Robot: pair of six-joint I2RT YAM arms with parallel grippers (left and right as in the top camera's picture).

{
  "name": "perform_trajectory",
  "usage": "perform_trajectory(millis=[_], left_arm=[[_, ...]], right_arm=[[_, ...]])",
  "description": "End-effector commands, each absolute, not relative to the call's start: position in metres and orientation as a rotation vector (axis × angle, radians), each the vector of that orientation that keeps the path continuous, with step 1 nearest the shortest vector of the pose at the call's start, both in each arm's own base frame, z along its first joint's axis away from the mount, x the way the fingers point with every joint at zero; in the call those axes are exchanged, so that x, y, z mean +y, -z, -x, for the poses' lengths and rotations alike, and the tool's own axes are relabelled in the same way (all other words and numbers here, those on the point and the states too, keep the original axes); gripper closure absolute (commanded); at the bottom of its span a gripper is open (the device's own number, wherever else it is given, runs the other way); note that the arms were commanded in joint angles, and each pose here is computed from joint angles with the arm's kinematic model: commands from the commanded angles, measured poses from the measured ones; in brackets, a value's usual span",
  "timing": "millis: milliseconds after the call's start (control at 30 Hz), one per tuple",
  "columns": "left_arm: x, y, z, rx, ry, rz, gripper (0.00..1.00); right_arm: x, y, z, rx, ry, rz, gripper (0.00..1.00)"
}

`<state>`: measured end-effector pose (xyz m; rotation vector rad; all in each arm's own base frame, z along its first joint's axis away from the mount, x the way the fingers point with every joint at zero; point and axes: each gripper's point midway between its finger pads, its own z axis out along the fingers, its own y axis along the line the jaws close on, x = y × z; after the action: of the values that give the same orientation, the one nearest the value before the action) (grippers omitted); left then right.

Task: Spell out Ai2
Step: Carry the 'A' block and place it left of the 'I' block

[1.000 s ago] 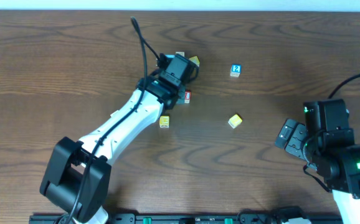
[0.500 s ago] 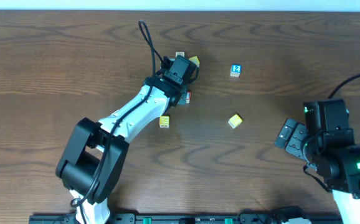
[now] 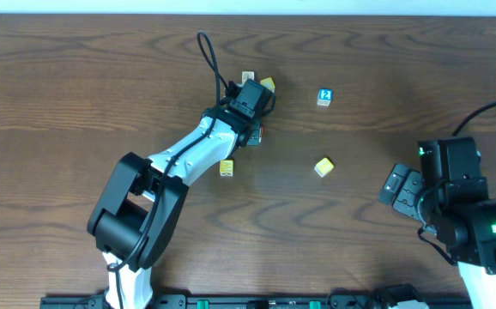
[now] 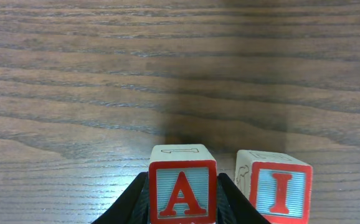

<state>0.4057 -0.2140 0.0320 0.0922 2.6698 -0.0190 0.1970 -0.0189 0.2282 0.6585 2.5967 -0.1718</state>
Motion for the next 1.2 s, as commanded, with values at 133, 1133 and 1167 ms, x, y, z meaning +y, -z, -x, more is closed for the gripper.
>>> perform_trajectory(millis=[133, 1133, 1167], left_arm=[[-0.2158, -0.0334, -0.4053, 2.681, 0.023, -0.100, 0.74], [-0.2129, -0.0357, -0.4051, 2.679, 0.006, -0.103, 0.61], [-0.2125, -0.0376, -0.4053, 2.676, 0.007, -0.102, 0.62]], right_arm=[[-0.0225, -0.2299, -0.1963, 2.585, 0.186, -0.666, 0.01], [-0.0225, -0.2299, -0.1962, 2.586, 0.187, -0.666, 0.01], [-0.0225, -0.2299, -0.1962, 2.586, 0.187, -0.666, 0.01]])
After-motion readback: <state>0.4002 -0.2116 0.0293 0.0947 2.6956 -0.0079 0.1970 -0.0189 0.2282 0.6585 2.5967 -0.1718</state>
